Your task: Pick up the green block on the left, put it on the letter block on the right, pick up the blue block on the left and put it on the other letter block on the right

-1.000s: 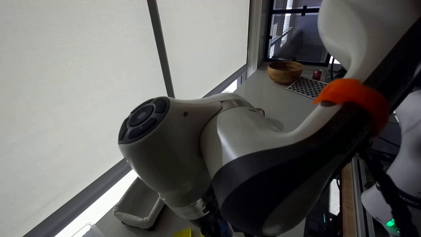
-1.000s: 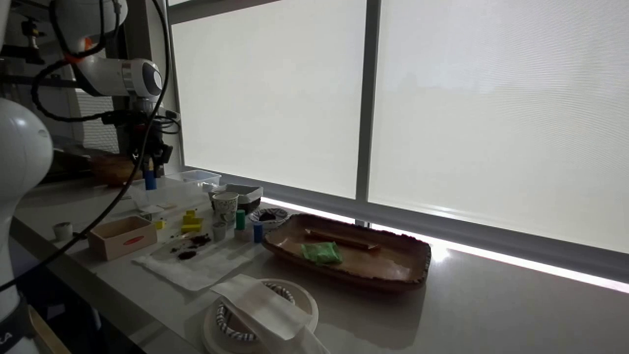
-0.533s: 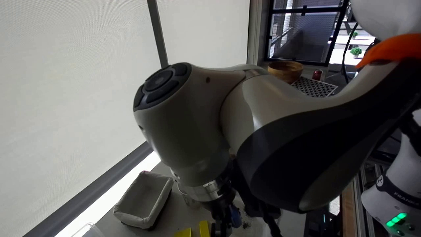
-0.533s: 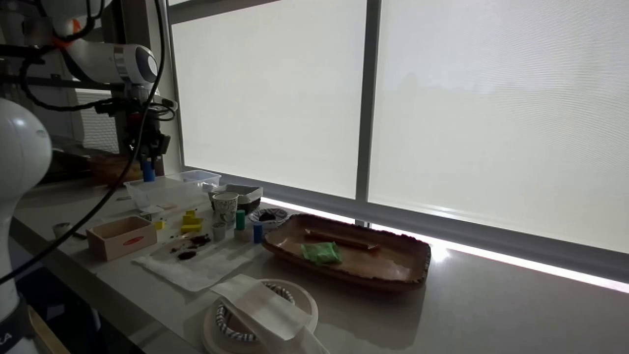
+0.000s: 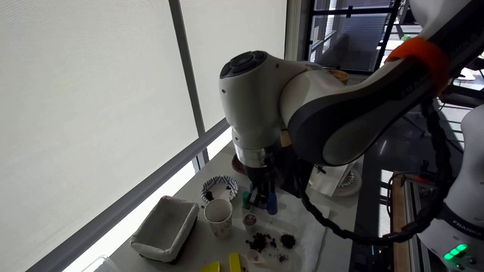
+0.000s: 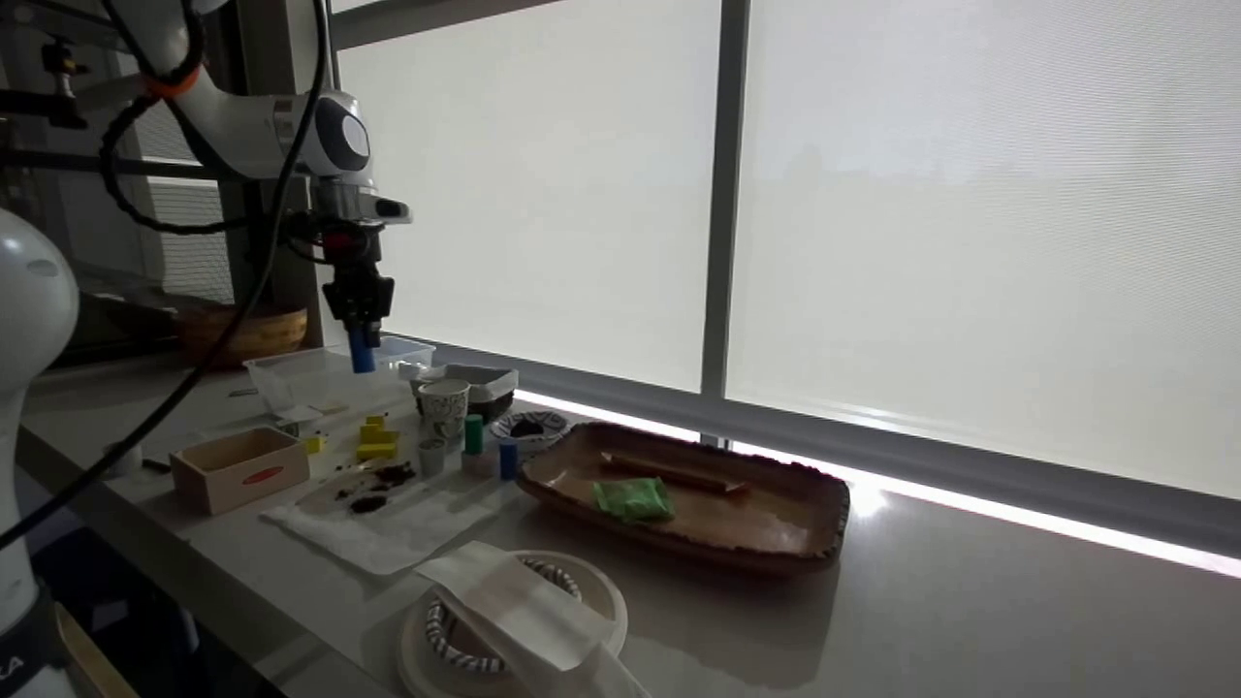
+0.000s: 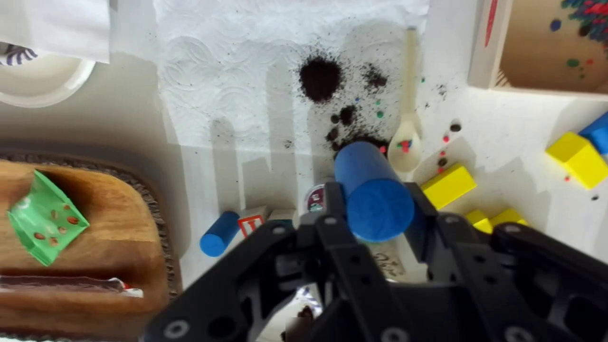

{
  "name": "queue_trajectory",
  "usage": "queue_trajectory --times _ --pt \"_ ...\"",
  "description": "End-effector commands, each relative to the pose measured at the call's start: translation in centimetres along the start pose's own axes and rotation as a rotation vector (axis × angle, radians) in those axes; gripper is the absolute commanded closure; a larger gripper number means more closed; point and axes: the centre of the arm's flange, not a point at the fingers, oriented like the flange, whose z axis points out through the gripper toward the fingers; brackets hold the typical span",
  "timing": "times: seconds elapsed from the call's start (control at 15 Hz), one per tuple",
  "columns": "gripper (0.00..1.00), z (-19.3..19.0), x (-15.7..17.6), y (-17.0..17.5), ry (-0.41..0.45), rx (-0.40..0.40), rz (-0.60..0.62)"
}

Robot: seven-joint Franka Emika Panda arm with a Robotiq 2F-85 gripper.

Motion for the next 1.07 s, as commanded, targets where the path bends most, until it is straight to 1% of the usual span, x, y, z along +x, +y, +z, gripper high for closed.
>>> queue_trajectory --times 0.0,0.13,0.2,0.33,0.4,0.53,0.67,0.73,0.8,0.87,1.0 --pt "0.92 1.5 -1.0 5.2 0.075 0.016 0.159" --pt "0.92 2.4 -0.4 7.3 0.104 0.008 0.19" --pt "0.92 2.9 -0.1 8.2 0.115 -0.002 0.179" --pt "0.92 3.8 0.6 9.6 0.082 0.004 0.125" --pt "0.67 3.0 1.0 8.4 0.074 0.006 0.152" --pt "0.67 3.5 1.2 9.3 0.065 0.003 0.144" --pt "0.67 3.5 1.2 9.4 0.064 0.003 0.138" --pt "0.92 3.5 1.1 9.3 0.064 0.003 0.137" --pt "0.92 4.2 1.7 10.0 0.04 0.012 0.153" --pt "0.92 4.8 2.4 10.8 0.042 0.027 0.158" --pt "0.92 5.9 3.7 11.6 0.039 0.041 0.13"
